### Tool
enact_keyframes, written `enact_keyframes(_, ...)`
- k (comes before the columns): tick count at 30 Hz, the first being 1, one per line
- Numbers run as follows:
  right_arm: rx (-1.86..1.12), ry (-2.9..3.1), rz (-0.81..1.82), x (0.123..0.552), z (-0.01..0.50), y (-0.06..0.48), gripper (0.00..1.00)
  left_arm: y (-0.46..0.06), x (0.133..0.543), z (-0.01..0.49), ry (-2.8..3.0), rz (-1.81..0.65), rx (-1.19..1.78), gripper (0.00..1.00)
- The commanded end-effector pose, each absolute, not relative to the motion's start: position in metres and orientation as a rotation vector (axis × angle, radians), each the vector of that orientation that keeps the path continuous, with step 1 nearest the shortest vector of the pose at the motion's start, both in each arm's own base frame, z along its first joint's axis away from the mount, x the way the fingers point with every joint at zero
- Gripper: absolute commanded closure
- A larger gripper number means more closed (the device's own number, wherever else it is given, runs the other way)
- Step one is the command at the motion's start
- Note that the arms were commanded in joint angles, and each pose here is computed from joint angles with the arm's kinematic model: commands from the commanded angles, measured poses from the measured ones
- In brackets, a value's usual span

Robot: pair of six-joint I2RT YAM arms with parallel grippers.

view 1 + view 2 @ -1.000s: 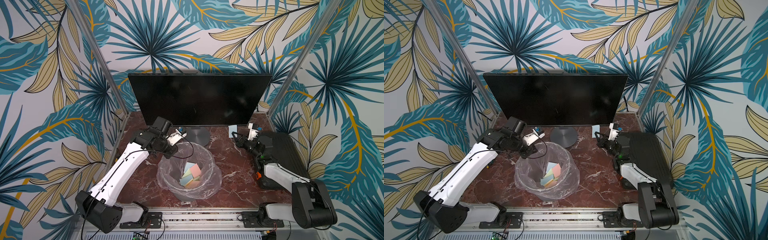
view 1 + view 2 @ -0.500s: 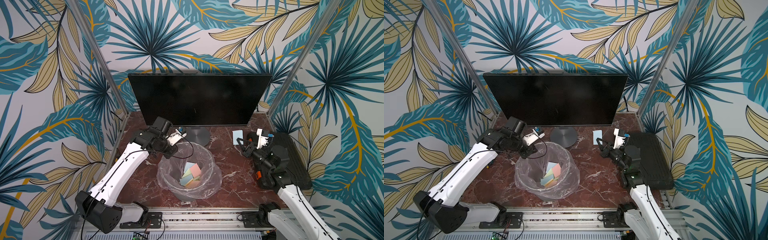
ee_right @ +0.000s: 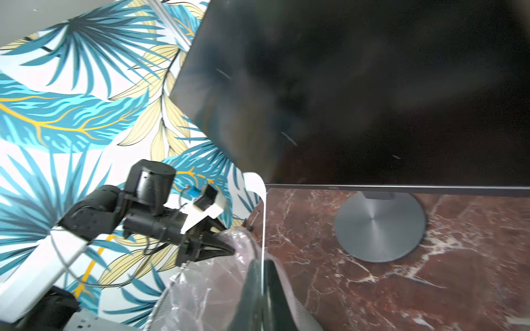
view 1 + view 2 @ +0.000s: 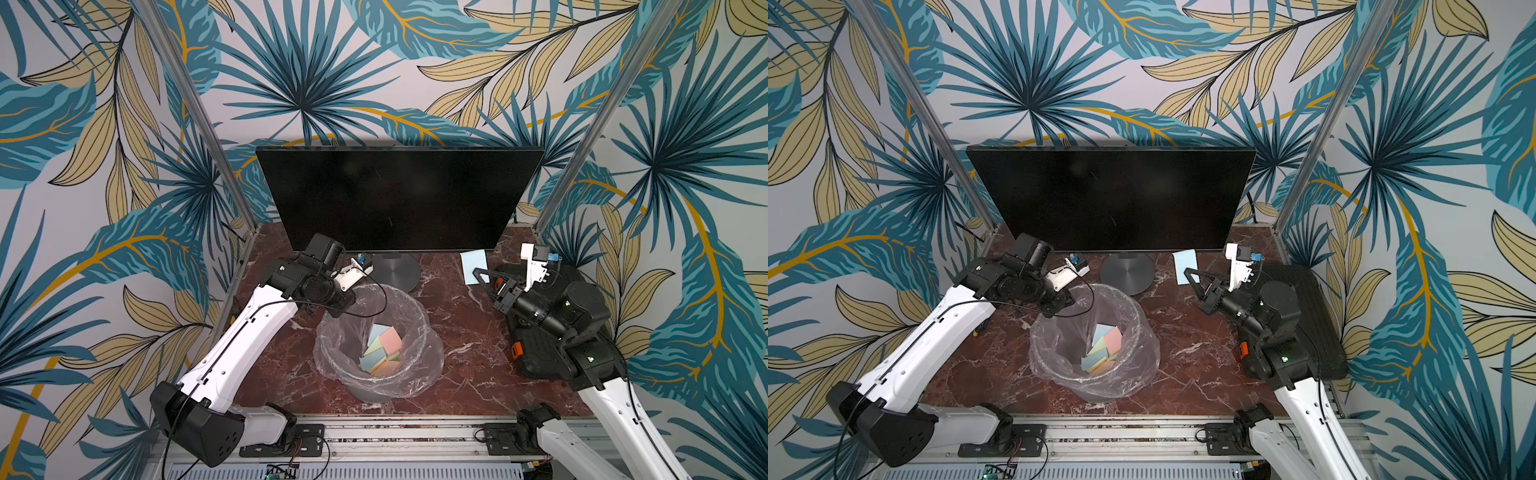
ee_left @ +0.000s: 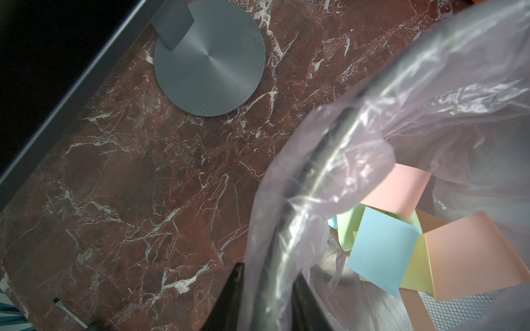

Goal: Remove the sticky note from the monitor
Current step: Place the sticky note in the trash bin.

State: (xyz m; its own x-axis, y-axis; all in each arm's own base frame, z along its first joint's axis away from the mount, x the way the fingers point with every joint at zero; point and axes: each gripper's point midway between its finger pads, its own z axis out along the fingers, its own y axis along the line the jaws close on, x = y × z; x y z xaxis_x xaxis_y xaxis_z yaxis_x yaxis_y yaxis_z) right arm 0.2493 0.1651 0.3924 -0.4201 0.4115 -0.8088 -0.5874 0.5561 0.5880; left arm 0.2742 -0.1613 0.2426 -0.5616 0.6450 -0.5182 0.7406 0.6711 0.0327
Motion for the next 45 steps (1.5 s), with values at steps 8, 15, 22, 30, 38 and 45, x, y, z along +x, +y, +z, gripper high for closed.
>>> enact_keyframes(8,-0.584,1.919,1.045,0.216,0.358,0.262,1.0,-0.159,0.274,0.249,2.37,-0.248,1.049,0.73)
enact_keyframes(15,-0.921,2.0,1.013,0.183,0.319,0.324,1.0,-0.159,0.274,0.251,2.36,-0.248,1.04,0.69)
enact_keyframes(22,-1.045,2.022,0.991,0.176,0.305,0.357,0.75,-0.159,0.274,0.254,2.35,-0.247,1.032,0.64)
enact_keyframes(30,-1.011,1.979,0.961,0.186,0.314,0.364,0.39,-0.161,0.276,0.266,2.312,-0.253,1.039,0.4)
enact_keyframes(38,-0.989,1.981,0.939,0.194,0.312,0.368,0.33,-0.164,0.273,0.303,2.206,-0.259,1.051,0.07)
enact_keyframes(45,-0.959,1.979,0.923,0.199,0.314,0.368,0.33,-0.162,0.253,0.342,2.127,-0.291,1.077,0.0)
